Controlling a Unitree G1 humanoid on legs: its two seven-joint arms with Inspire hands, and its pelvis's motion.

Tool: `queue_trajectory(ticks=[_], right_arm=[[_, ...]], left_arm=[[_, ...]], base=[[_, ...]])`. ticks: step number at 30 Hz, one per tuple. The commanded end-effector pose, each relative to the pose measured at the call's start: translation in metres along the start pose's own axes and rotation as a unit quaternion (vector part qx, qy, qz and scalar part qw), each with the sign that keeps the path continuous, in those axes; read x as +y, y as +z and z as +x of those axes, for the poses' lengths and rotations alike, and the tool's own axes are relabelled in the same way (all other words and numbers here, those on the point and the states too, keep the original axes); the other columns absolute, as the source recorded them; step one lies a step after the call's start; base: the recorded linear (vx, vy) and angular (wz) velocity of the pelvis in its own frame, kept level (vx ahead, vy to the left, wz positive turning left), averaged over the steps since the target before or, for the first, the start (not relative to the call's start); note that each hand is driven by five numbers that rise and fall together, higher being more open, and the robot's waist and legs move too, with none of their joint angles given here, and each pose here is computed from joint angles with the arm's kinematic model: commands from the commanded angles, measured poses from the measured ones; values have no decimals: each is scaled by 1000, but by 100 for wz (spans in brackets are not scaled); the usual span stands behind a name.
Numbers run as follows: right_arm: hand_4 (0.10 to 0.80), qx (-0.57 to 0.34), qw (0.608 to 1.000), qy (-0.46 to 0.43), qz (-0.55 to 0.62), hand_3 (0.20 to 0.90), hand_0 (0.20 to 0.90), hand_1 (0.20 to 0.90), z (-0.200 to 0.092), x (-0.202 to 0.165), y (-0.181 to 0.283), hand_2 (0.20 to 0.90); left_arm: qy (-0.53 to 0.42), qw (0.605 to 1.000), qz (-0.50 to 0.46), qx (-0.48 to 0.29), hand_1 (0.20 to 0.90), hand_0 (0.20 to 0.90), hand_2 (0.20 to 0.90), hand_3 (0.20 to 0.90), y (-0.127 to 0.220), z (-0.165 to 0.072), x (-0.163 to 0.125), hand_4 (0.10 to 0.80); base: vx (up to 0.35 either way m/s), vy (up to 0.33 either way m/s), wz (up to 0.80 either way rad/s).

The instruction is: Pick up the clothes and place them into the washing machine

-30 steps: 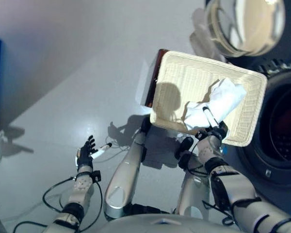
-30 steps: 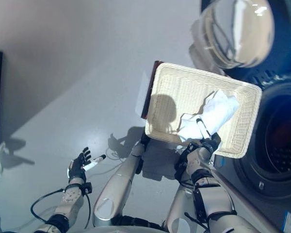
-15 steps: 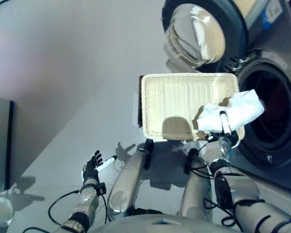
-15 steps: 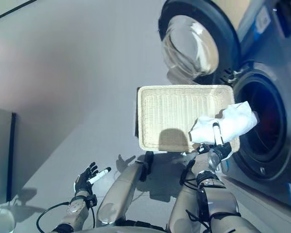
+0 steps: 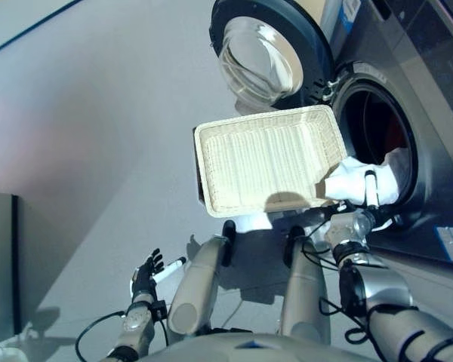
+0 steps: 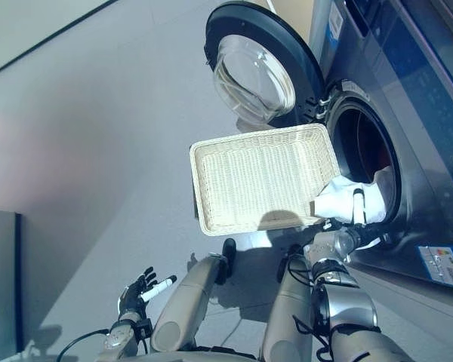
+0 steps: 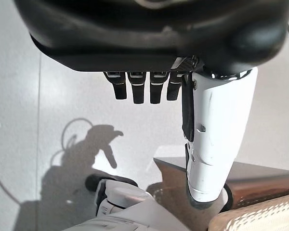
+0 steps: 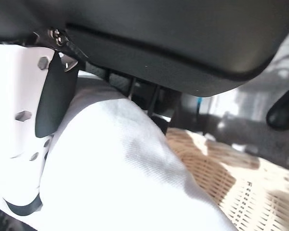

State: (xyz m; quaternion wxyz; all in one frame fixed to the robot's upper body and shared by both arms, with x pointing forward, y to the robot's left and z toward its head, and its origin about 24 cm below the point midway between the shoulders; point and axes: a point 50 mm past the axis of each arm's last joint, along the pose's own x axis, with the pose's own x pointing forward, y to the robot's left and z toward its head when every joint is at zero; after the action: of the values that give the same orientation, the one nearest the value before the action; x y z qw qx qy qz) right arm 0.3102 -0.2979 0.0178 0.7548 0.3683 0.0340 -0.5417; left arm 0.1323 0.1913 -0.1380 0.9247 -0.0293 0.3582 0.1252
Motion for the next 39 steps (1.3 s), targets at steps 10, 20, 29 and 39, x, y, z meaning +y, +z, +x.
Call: queue_trajectory(ticks=[10, 20, 29, 39], right_arm=[[300, -323, 936, 134, 32, 200, 200, 200, -24, 119, 225, 200], [300, -404, 894, 181, 65, 200, 200, 200, -63, 143, 265, 200], [300, -420, 888, 156, 102, 200, 200, 200, -62, 129, 275, 200], [300, -431, 880, 163, 113, 200, 200, 200, -77, 142, 273, 200]], left_arm=[[5, 1000, 2, -30, 900, 900, 900, 900, 6, -2, 1, 800], [10, 998, -8, -58, 900, 900, 900, 900, 18, 0, 0, 800], [25, 998, -12, -57, 900, 900, 900, 900, 16, 0, 5, 800], [14, 997, -13, -72, 900, 900, 900, 900, 24, 1, -1, 800]], base=[[36, 23, -13], [32, -18, 13], [-2, 8, 15], [-50, -31, -10]])
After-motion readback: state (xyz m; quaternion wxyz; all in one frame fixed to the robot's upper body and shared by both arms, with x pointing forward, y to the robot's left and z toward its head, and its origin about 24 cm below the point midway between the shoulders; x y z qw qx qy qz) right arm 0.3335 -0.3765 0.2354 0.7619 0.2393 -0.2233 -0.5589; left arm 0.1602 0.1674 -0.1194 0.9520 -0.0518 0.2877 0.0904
